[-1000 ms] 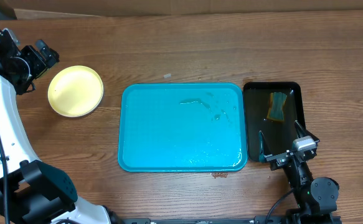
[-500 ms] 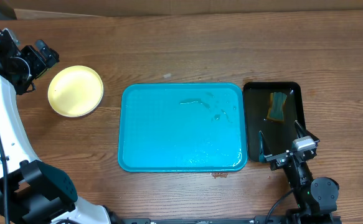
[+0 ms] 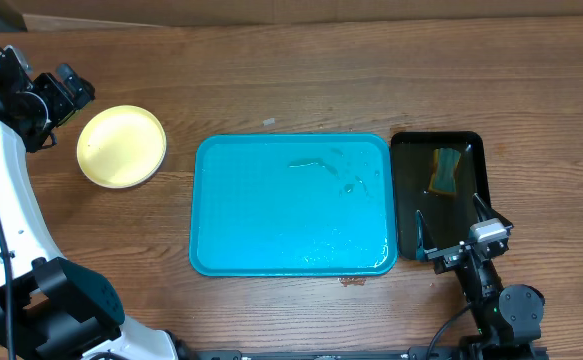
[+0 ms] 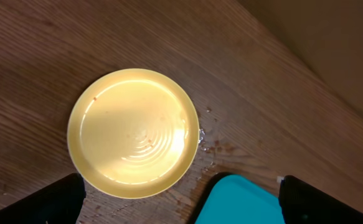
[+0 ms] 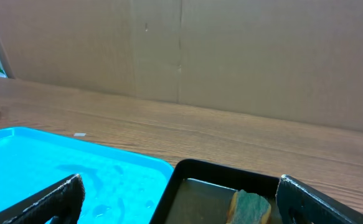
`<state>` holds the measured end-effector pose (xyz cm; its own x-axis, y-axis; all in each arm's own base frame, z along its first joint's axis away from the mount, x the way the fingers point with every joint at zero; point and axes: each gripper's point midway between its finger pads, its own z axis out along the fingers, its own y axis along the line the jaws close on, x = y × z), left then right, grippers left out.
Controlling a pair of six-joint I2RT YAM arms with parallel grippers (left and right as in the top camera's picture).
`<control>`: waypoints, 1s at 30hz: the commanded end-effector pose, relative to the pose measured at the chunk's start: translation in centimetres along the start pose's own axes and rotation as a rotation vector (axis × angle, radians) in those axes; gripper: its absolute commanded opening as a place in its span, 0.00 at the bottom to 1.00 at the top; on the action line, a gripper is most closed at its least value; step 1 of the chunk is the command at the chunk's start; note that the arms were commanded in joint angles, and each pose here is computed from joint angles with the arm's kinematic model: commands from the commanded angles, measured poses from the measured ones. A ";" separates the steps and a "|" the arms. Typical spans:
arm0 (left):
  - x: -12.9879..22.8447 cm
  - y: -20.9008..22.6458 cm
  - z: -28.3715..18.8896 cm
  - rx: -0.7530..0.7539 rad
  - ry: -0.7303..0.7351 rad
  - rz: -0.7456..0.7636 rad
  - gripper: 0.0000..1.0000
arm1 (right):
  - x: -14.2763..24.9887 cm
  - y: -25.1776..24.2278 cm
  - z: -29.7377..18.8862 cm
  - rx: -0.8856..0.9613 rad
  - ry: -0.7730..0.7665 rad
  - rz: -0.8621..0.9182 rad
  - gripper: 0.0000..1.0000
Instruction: Clean dirty plates on tray and stack at the side
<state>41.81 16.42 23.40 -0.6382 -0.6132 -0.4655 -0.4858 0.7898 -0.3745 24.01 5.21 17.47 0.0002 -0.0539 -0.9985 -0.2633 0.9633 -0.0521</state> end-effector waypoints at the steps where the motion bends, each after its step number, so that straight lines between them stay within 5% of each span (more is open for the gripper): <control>1: -0.5 1.3 0.1 -0.077 -0.021 0.018 1.00 | 0.1 0.0 0.0 -0.002 -0.005 -0.004 1.00; 8: -0.6 0.9 -0.6 -0.104 -0.045 0.036 1.00 | 0.1 0.0 0.0 -0.002 -0.005 -0.004 1.00; 15: -0.1 -5.2 -7.2 -0.024 -0.182 0.154 1.00 | 0.1 0.0 0.0 -0.002 -0.005 -0.004 1.00; 22: 5.2 -10.2 -15.0 0.070 -0.237 0.286 1.00 | 0.1 0.0 0.0 -0.002 -0.005 -0.004 1.00; 30: 11.7 -9.5 -18.7 0.144 -0.275 0.338 1.00 | 0.1 0.0 0.0 -0.002 -0.005 -0.004 1.00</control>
<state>29.63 2.57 38.90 -0.5167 -0.3363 -0.7874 -0.1852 0.9418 -0.2807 24.02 5.20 17.45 -0.0005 -0.0544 -0.9985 -0.2630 0.9634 -0.0523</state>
